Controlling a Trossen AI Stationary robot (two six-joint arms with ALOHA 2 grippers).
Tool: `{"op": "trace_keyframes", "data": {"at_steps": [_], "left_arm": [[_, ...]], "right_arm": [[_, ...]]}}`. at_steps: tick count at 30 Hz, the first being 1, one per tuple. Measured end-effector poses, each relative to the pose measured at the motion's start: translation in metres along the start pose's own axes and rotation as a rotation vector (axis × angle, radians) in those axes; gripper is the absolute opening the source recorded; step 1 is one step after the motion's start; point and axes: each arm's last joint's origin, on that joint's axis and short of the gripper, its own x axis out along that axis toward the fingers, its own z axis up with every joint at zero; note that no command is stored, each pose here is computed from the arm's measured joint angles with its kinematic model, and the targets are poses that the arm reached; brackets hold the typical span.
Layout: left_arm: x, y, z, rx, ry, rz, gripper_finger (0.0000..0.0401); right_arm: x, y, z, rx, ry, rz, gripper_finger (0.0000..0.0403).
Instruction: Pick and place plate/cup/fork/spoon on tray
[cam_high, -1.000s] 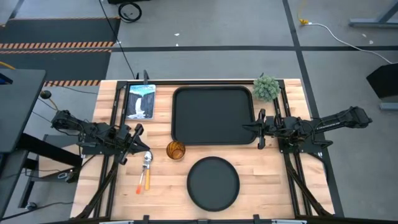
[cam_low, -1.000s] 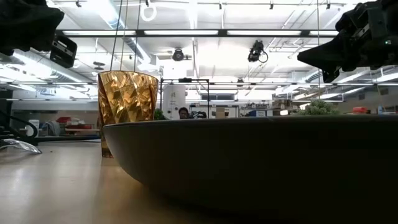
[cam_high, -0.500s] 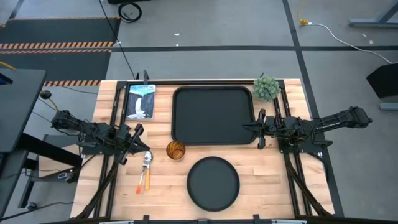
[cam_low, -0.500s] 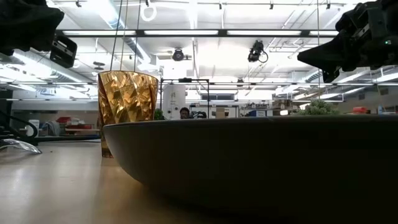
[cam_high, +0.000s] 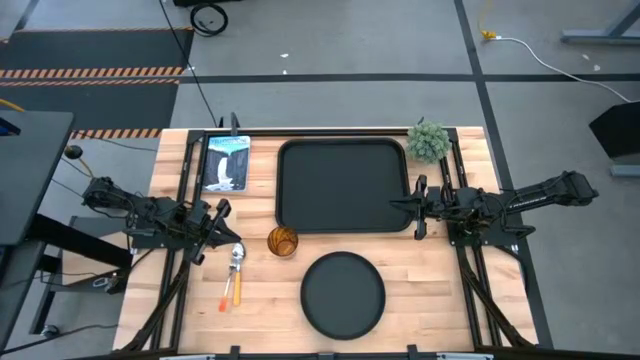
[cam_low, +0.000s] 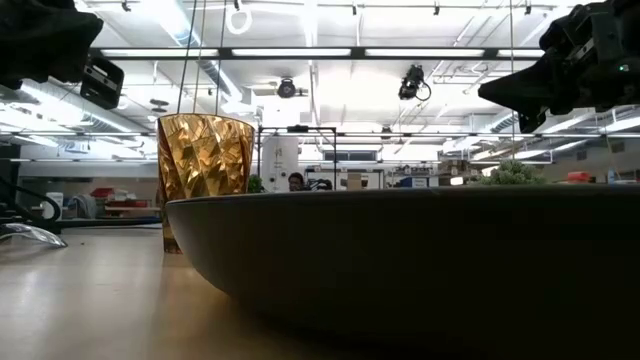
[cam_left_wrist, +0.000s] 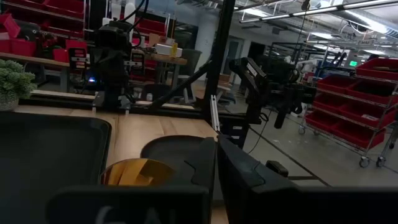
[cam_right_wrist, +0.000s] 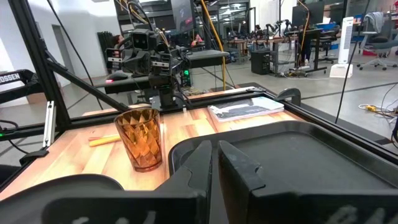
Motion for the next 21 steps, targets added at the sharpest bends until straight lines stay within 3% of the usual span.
{"op": "trace_keyframes", "data": {"at_steps": [8, 12, 19, 21], "left_arm": [[-0.002, -0.003, 0.017, -0.052, -0.183, -0.024, 0.0025], [-0.002, -0.003, 0.018, -0.145, -0.191, -0.044, 0.0025], [0.000, 0.000, 0.010, 0.072, -0.112, 0.034, 0.0025], [0.000, 0.001, 0.008, 0.084, -0.093, 0.062, 0.0025]], "right_arm": [[0.000, 0.000, 0.000, 0.000, 0.000, 0.000, 0.0034], [0.000, 0.000, 0.000, 0.000, 0.000, 0.000, 0.0034], [0.000, 0.000, 0.000, 0.000, 0.000, 0.000, 0.0034], [0.000, 0.000, 0.000, 0.000, 0.000, 0.000, 0.0034]]}}
